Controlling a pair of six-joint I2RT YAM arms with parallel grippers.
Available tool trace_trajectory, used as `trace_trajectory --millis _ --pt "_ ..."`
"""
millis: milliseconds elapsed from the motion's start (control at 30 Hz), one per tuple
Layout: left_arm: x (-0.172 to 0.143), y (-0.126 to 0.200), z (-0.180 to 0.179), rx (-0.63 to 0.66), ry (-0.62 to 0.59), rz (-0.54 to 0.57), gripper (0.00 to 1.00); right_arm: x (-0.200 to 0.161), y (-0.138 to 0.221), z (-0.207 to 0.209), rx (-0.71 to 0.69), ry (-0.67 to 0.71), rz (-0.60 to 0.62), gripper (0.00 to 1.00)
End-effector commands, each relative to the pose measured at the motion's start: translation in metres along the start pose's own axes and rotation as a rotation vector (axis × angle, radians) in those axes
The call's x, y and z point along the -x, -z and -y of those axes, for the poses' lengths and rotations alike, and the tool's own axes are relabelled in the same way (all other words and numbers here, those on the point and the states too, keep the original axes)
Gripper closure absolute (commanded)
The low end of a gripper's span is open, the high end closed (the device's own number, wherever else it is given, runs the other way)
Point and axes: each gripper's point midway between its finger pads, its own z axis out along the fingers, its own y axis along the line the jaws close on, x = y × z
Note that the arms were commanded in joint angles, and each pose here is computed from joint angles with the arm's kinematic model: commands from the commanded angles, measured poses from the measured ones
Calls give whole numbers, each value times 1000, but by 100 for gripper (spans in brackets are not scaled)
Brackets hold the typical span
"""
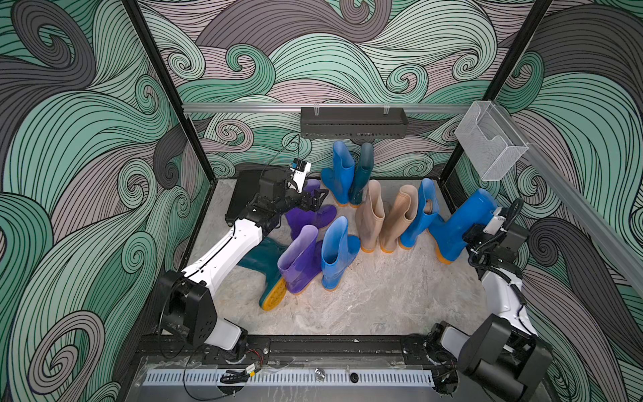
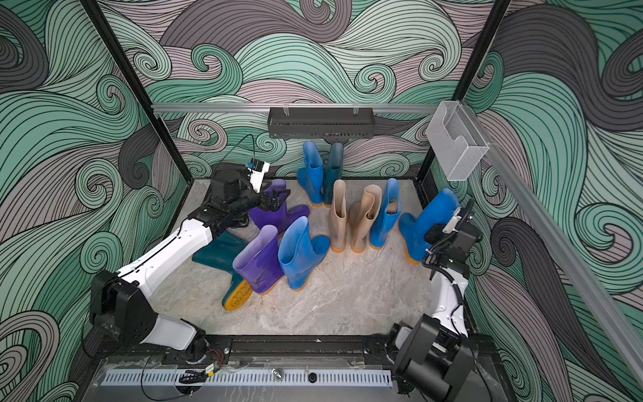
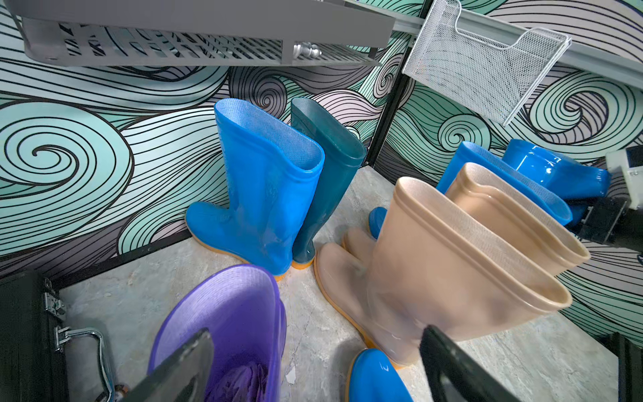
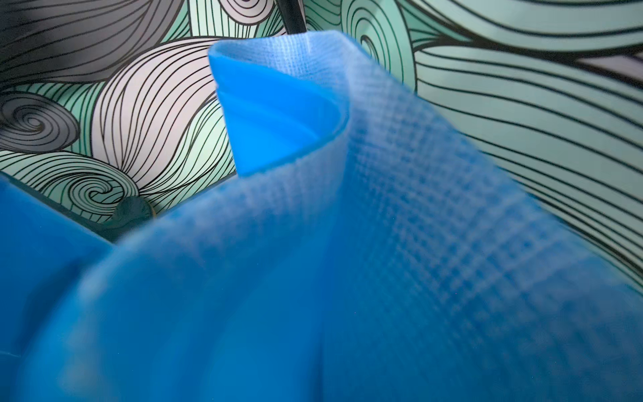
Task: Match and arrange rain boots in pairs
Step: Pair a pair of rain boots at the center of the board.
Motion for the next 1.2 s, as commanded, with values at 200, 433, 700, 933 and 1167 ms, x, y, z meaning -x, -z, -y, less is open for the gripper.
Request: trace_trajectory --millis 200,433,700,933,1167 --pt "2 7 5 -2 -30 30 6 -38 -14 -14 131 -85 -147 100" --pt "1 8 8 -13 -48 18 6 -41 -15 -18 164 -112 -165 100" --pt "6 6 10 -28 -23 28 6 -42 -15 -67 364 -62 -162 100" --pt "11 5 18 -44 9 19 6 -18 -15 -107 511 40 -49 100" --pt "19 -3 46 -94 -9 12 7 -29 -23 -108 502 32 -103 93"
